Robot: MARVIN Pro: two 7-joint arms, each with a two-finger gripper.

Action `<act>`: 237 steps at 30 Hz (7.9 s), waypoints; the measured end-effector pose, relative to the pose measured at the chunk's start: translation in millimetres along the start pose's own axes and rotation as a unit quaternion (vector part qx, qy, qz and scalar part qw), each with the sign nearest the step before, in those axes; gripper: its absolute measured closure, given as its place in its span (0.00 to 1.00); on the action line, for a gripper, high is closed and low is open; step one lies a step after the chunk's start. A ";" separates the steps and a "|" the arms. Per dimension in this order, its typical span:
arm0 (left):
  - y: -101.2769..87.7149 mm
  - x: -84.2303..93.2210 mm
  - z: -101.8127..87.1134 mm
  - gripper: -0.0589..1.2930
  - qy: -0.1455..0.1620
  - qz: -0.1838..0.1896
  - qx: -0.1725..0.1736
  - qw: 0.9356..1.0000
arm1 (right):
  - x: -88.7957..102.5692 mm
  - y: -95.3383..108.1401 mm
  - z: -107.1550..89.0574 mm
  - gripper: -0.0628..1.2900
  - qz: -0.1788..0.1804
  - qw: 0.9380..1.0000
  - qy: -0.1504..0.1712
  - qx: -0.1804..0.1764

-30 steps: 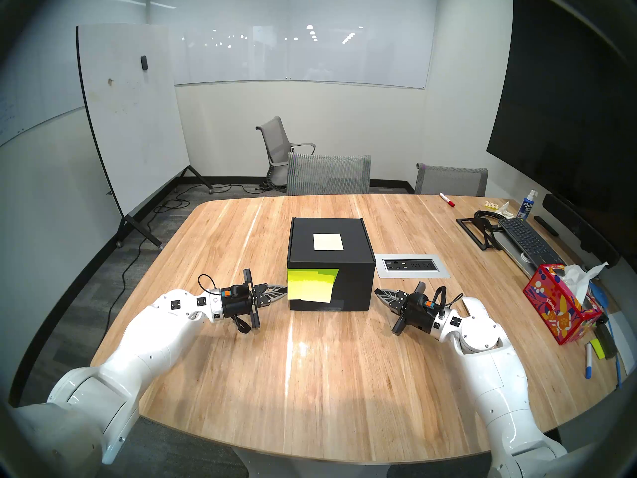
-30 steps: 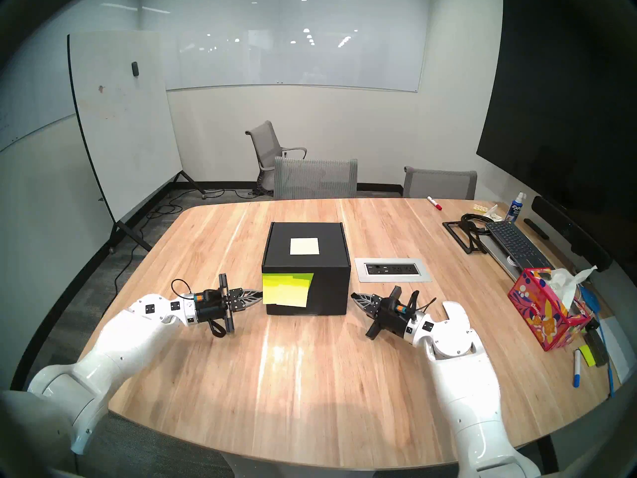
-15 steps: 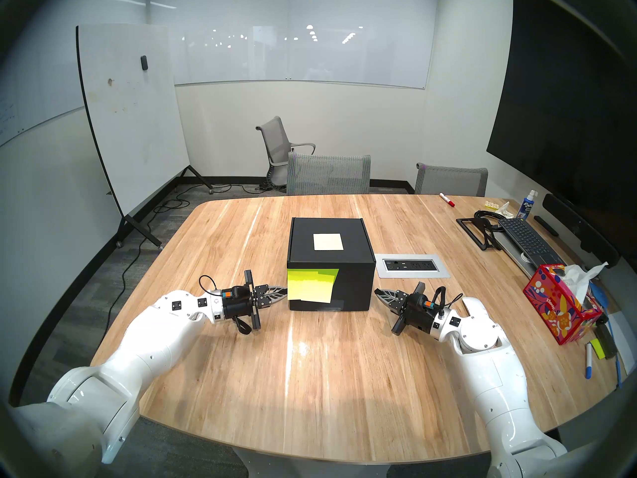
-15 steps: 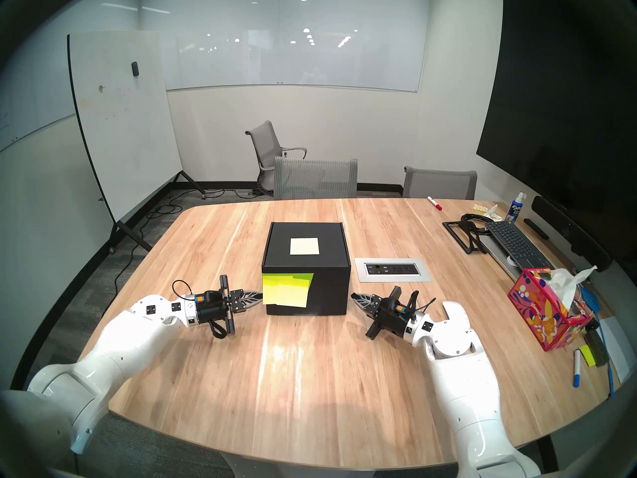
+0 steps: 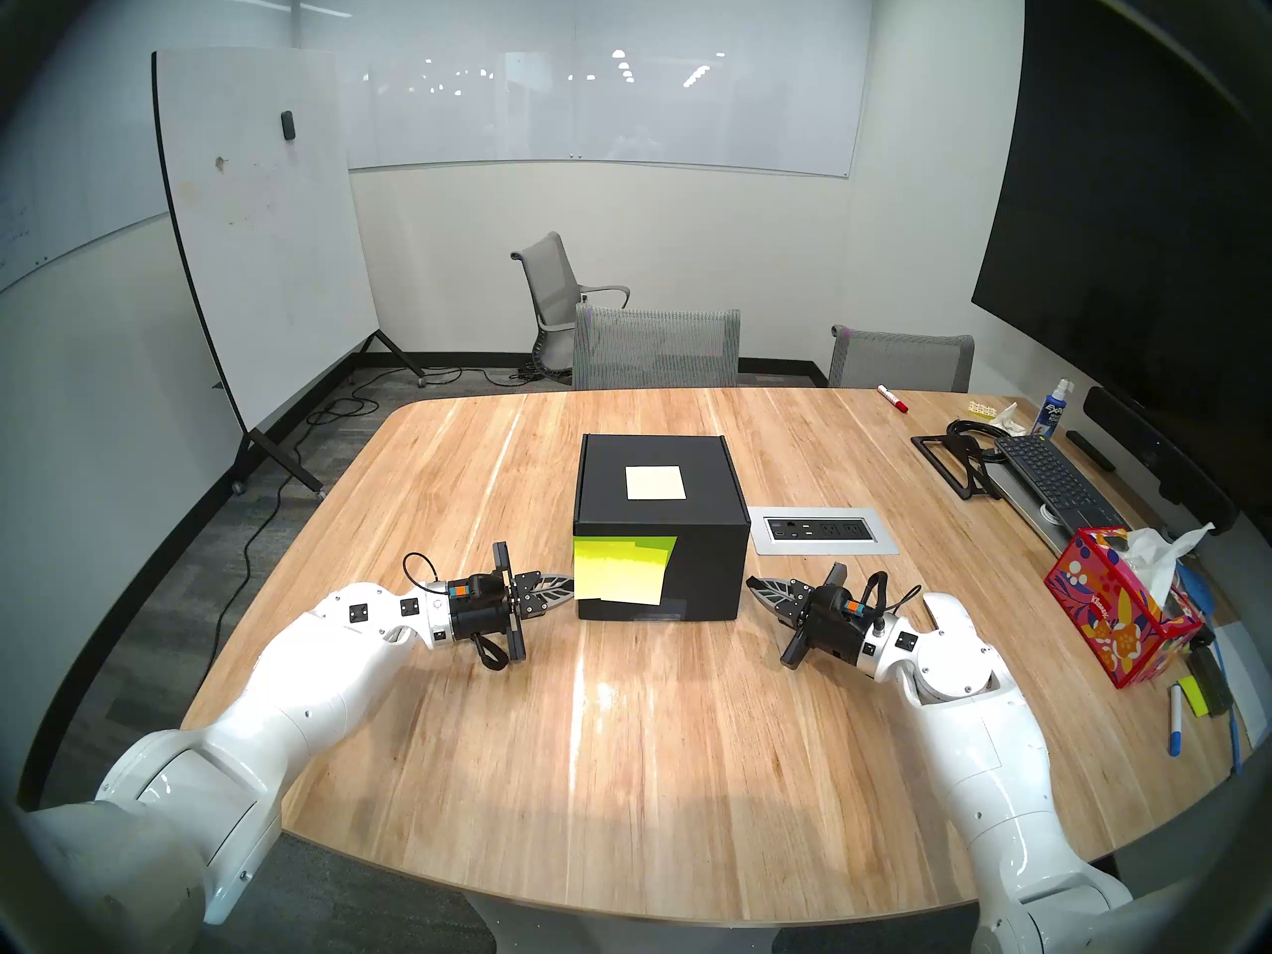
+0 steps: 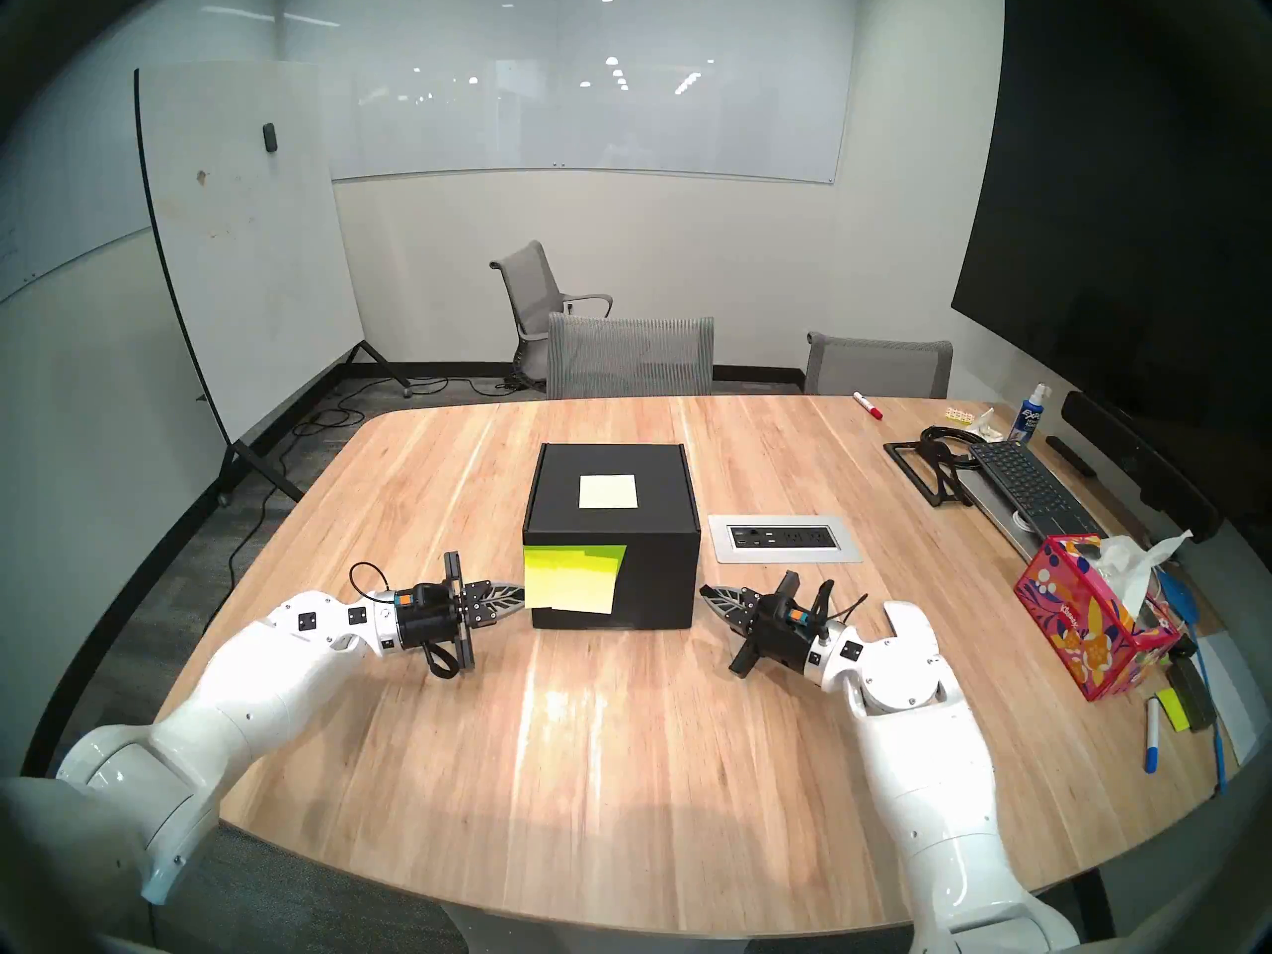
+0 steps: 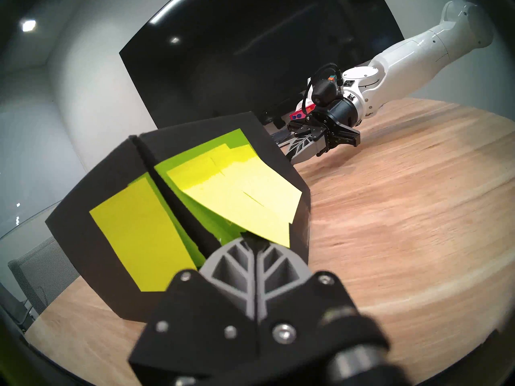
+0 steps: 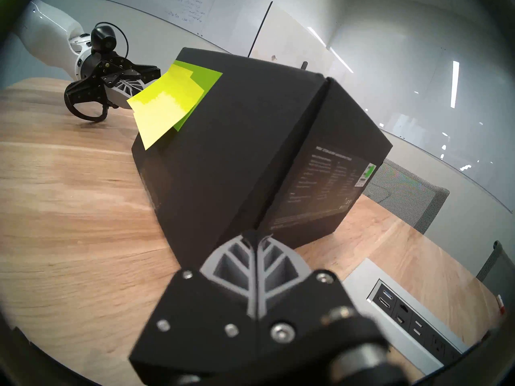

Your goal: Open the box and place the mouse inside

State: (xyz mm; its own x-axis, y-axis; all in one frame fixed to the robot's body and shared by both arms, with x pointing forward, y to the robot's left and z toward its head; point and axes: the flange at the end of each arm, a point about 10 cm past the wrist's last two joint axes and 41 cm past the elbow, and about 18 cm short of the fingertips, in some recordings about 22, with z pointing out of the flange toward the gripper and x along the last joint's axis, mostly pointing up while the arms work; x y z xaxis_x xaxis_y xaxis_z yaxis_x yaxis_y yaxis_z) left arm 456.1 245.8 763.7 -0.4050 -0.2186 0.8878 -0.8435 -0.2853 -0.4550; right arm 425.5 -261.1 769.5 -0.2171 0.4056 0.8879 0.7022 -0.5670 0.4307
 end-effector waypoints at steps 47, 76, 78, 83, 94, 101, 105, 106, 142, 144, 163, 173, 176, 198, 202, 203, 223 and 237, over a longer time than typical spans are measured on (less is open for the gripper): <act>2.0 4.2 -2.8 0.97 0.006 0.001 -0.013 1.000 | 11.5 0.9 3.7 0.97 -0.012 1.000 0.013 0.006; 2.1 -12.3 -14.0 0.97 -0.015 -0.011 0.006 1.000 | 5.4 0.3 4.1 0.97 -0.005 1.000 0.005 0.000; 1.5 -13.7 -14.2 0.97 -0.017 -0.011 0.007 1.000 | 5.3 0.5 4.1 0.97 -0.005 1.000 0.005 0.000; 0.0 -14.9 -13.5 0.97 -0.021 -0.009 0.006 1.000 | 4.4 0.6 3.9 0.97 -0.004 1.000 0.004 -0.001; -2.9 -16.8 -11.7 0.97 -0.027 -0.007 0.006 1.000 | -1.2 -0.5 3.8 0.97 -0.001 1.000 0.003 -0.002; -4.4 -20.8 -12.8 0.97 -0.033 -0.009 0.014 0.999 | -4.8 -1.6 4.2 0.97 0.000 1.000 0.003 -0.001; -5.8 -20.9 -12.2 0.97 -0.034 -0.007 0.018 0.999 | -5.4 -1.7 4.6 0.97 -0.001 1.000 0.004 -0.001; -6.0 -21.0 -11.9 0.97 -0.034 -0.007 0.018 0.999 | -5.4 -1.8 4.8 0.97 -0.001 1.000 0.004 -0.001; -14.5 -26.0 -2.7 0.97 -0.057 -0.008 0.042 0.997 | -4.3 -2.4 5.0 0.97 0.000 1.000 0.005 0.003; -14.6 -26.4 -2.7 0.97 -0.056 -0.008 0.043 0.997 | -3.8 -2.4 5.3 0.97 0.000 1.000 0.006 0.004; -19.5 -30.5 -3.5 0.97 -0.058 -0.011 0.061 0.996 | -3.4 -1.6 4.9 0.97 0.006 1.000 0.001 0.005; -23.8 -33.1 -3.1 0.97 -0.066 -0.011 0.071 0.995 | -2.1 -1.5 5.6 0.97 0.004 1.000 0.002 0.005; -25.5 -33.9 -2.9 0.97 -0.069 -0.012 0.075 0.995 | -1.7 -1.3 5.6 0.97 0.004 1.000 0.002 0.005; -31.3 -37.0 0.2 0.97 -0.076 -0.014 0.077 0.994 | 1.0 1.8 3.5 0.97 0.004 1.000 0.002 0.001; -30.7 -36.5 0.4 0.97 -0.073 -0.014 0.073 0.995 | 0.8 2.0 3.1 0.97 0.004 1.000 0.002 0.000; -30.5 -36.1 0.7 0.97 -0.071 -0.014 0.072 0.995 | 0.6 2.0 3.1 0.97 0.004 1.000 0.001 0.000; -28.2 -36.4 0.6 0.97 -0.061 -0.009 0.066 0.996 | -3.5 -0.2 3.1 0.97 0.008 1.000 -0.001 0.000; -28.5 -36.8 1.3 0.97 -0.058 -0.005 0.061 0.996 | -6.0 0.0 2.2 0.97 0.009 1.000 -0.002 0.000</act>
State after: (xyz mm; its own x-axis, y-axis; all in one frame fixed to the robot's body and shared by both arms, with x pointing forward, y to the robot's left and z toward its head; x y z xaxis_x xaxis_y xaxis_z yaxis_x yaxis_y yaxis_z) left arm 495.5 260.7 743.9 -0.3463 -0.3201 0.8818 -0.7960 -0.3971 -0.4568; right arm 428.3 -261.9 763.8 -0.2019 0.3983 0.8948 0.7056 -0.5744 0.4149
